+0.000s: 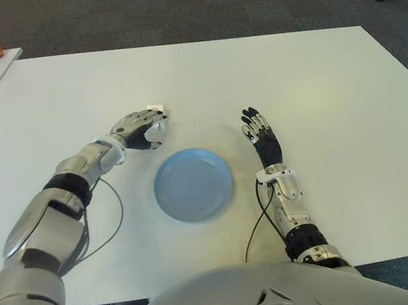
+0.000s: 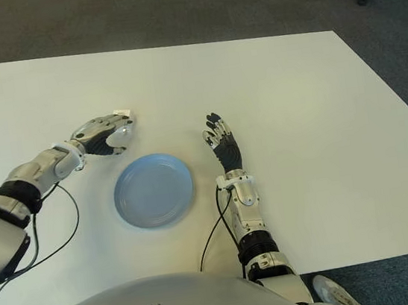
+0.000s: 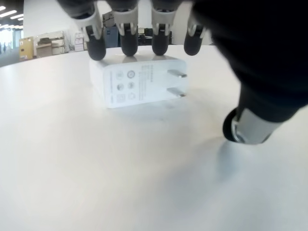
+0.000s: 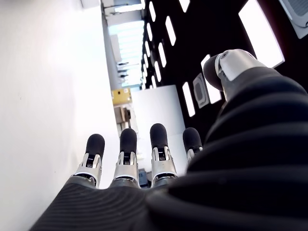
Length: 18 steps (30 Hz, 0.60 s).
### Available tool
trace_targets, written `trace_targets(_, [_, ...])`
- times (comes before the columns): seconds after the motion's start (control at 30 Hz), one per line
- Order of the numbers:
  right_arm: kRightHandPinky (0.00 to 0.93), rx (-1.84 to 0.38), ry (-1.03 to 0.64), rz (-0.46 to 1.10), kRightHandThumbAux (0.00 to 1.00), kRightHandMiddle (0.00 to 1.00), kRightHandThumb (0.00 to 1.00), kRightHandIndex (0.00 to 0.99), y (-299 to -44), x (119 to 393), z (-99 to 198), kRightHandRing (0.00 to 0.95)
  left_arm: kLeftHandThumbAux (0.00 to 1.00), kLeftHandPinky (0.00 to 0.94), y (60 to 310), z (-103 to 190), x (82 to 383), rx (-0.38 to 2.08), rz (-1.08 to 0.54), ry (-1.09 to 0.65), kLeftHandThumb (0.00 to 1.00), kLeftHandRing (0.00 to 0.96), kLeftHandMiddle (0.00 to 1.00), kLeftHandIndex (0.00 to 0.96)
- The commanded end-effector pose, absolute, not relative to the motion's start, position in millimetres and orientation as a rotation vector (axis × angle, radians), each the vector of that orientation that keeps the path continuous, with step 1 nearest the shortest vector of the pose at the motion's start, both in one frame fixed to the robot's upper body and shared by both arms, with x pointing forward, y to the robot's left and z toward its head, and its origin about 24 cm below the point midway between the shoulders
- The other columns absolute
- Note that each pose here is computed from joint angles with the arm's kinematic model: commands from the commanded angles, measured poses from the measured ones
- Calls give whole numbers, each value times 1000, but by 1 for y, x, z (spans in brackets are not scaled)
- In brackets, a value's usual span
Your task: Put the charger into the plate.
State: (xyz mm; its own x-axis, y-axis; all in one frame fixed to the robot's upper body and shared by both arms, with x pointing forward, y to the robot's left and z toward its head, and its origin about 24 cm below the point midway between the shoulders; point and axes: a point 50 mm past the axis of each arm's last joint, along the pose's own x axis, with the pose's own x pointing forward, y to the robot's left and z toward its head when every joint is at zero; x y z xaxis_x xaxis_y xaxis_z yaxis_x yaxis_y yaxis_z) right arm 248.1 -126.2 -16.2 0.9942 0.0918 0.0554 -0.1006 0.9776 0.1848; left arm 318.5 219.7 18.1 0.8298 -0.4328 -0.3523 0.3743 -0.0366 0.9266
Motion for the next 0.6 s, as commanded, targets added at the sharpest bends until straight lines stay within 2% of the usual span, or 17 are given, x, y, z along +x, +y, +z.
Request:
trace_targets(0.03, [58,244,51,82,616,127,0,89,-115,236,-33,76,660,92,234,12,301,1458,-762,42,15,35,20,0])
trace_targets(0.6, [52,241,59,86,612,130,0,91,-114,239,-33,79,700,112,247,47,282,1411,-777,-115,141,52,29,0])
